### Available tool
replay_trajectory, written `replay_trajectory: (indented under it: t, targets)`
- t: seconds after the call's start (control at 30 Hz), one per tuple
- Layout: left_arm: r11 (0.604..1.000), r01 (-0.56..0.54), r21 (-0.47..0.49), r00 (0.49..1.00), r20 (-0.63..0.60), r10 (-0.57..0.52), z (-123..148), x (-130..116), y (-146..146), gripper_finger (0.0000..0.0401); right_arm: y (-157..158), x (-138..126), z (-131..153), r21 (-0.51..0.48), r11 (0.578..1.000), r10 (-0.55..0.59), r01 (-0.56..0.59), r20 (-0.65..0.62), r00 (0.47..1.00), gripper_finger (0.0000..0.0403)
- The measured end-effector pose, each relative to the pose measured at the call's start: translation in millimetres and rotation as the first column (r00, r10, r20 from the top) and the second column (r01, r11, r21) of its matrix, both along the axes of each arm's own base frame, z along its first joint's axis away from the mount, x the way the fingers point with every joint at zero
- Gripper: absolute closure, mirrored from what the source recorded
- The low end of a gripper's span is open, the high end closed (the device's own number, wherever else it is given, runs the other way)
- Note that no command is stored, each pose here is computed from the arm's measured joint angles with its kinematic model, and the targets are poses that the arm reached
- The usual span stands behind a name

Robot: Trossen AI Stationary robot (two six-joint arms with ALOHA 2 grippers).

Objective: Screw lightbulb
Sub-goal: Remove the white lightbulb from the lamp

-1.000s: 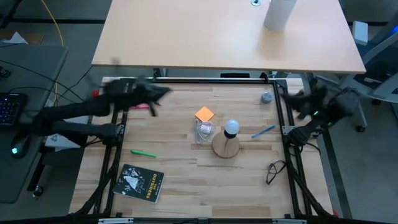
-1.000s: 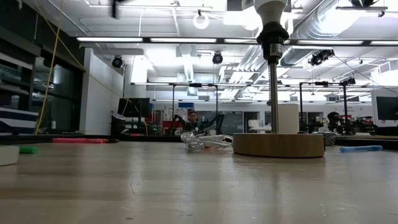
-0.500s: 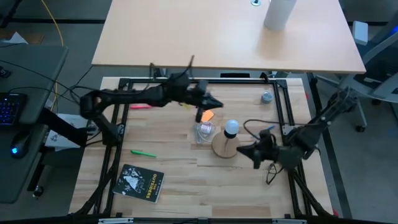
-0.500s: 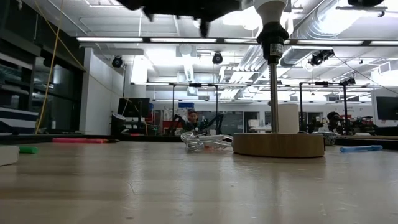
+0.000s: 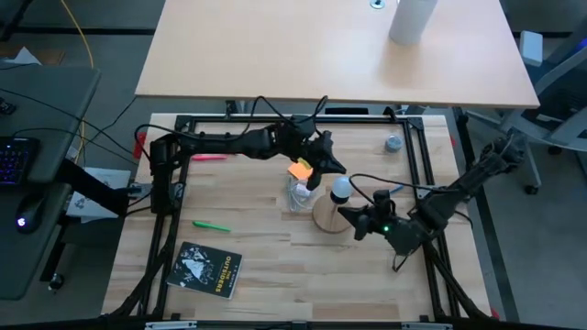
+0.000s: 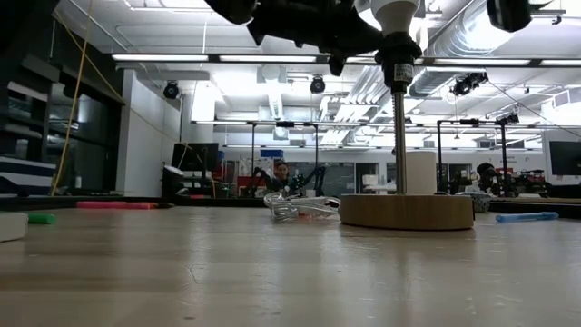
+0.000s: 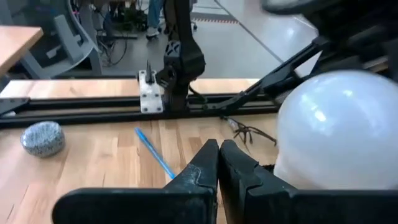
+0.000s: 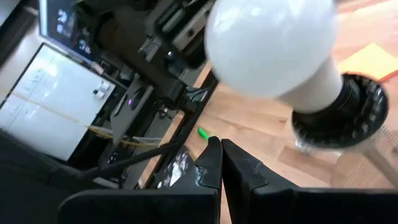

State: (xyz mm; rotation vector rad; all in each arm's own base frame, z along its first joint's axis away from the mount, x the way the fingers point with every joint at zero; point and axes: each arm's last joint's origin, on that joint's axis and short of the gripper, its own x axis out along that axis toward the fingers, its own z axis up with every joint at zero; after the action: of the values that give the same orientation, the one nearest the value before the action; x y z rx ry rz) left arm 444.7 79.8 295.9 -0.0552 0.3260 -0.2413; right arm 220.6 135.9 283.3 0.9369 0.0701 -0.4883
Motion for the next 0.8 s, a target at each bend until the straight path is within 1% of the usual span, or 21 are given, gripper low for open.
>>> replay_trajectory:
  t: [0.13,0.23,0.3,0.53,0.6,0.7,0.8]
  targets:
    - [1.000,0.017,0.009,1.000,0.015,-0.017,-1.3,3.3,-6.4,0.0401,-9.8,6.1,-0.3,-0.006,1.000,-0.024,0.024,-0.012,1.000,0.0403]
    - [0.998,0.042,0.048,0.999,0.030,-0.044,-0.5,4.3,-12.2,0.0401,-16.4,11.4,-0.9,0.014,1.000,0.012,-0.012,-0.036,0.999,0.0403]
    - [0.997,0.052,0.058,0.998,0.033,-0.054,-0.5,4.7,-15.0,0.0401,-19.9,13.6,-1.1,0.007,1.000,0.017,-0.017,-0.047,0.999,0.0403]
    - [0.997,0.062,0.048,0.998,0.017,-0.063,-1.8,5.0,-20.9,0.0401,-25.0,15.3,-0.6,-0.018,1.000,0.008,-0.009,-0.059,0.998,0.0403]
    - [0.997,0.071,0.030,0.997,-0.001,-0.071,-2.0,3.7,-21.8,0.0401,-24.2,12.9,0.4,-0.021,1.000,0.016,-0.017,-0.063,0.998,0.0403]
    - [0.991,0.133,-0.030,0.990,-0.041,-0.134,-4.7,0.9,-22.7,0.0401,-23.0,6.2,2.9,-0.027,0.999,0.028,-0.030,-0.072,0.997,0.0403]
    - [0.982,0.169,-0.090,0.979,-0.097,-0.177,-9.6,-2.5,-21.5,0.0401,-24.2,-4.2,6.9,-0.039,0.999,0.032,-0.035,-0.087,0.996,0.0403]
